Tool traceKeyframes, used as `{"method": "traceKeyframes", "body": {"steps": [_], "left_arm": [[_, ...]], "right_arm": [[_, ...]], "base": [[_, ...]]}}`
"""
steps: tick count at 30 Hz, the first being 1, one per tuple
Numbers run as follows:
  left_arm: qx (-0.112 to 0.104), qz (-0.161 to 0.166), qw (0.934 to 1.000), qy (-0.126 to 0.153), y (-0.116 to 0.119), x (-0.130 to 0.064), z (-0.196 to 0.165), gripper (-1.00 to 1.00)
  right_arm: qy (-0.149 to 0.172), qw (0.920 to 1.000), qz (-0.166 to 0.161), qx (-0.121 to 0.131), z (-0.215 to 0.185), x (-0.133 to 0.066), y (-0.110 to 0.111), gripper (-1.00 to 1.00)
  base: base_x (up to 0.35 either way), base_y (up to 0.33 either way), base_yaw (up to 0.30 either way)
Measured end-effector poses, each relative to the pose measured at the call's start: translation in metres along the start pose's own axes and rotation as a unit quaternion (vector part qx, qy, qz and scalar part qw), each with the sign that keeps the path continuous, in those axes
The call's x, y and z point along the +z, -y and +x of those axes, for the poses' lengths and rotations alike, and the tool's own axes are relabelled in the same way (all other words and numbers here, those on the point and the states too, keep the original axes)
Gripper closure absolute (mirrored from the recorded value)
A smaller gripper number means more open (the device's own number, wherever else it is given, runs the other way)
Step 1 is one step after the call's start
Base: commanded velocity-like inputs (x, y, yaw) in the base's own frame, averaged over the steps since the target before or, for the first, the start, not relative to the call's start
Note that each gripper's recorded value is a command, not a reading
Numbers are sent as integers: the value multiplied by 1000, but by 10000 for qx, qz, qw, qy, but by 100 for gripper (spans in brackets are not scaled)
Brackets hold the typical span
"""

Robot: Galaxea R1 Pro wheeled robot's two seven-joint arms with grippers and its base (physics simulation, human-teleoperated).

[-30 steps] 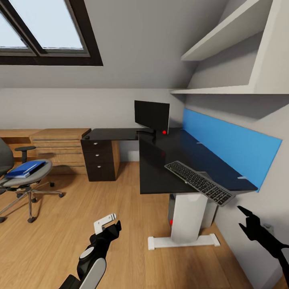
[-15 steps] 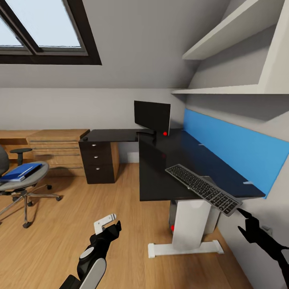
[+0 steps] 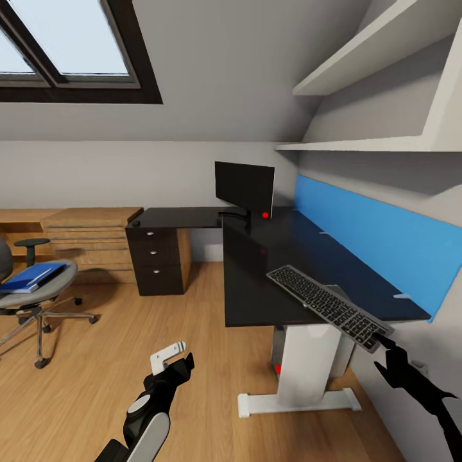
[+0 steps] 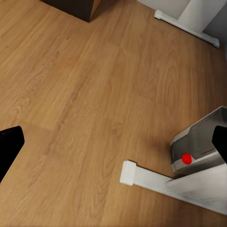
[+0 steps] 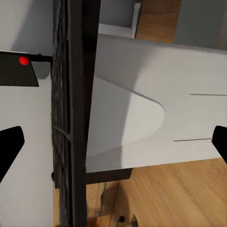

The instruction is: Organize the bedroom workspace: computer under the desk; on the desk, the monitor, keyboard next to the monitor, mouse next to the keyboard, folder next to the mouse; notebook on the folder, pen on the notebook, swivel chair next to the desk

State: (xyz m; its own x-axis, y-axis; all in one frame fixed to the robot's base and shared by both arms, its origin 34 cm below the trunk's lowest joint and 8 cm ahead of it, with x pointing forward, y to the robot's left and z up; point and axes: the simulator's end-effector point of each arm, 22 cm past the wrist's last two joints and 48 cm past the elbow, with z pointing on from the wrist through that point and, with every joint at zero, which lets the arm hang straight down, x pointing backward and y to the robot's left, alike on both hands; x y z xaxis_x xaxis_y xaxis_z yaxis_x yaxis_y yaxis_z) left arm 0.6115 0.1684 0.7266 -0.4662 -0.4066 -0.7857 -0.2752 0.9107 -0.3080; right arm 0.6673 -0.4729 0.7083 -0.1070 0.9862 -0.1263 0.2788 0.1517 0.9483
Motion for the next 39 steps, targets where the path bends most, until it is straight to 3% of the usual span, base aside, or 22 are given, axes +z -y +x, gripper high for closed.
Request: {"method": "traceKeyframes", "body": {"steps": [5, 24, 25, 39], "left_arm": [[-1, -4, 10000, 1, 3, -4, -8, -100], [-6, -2, 10000, -1, 3, -4, -8, -100], [-6, -2, 10000, -2, 3, -4, -8, -100], [-5, -4, 10000, -3, 3, -4, -8, -100]], "right_arm": [[-44, 10000, 8, -35, 2, 0, -10, -100], [-80, 10000, 3, -47, 6, 1, -10, -100], [-80, 10000, 2, -48, 6, 1, -11, 100], [-144, 9998, -26, -116, 10, 3, -14, 100]], "base": [[2, 1, 0], [31, 27, 0], [13, 11, 0], [1, 1, 0]]}}
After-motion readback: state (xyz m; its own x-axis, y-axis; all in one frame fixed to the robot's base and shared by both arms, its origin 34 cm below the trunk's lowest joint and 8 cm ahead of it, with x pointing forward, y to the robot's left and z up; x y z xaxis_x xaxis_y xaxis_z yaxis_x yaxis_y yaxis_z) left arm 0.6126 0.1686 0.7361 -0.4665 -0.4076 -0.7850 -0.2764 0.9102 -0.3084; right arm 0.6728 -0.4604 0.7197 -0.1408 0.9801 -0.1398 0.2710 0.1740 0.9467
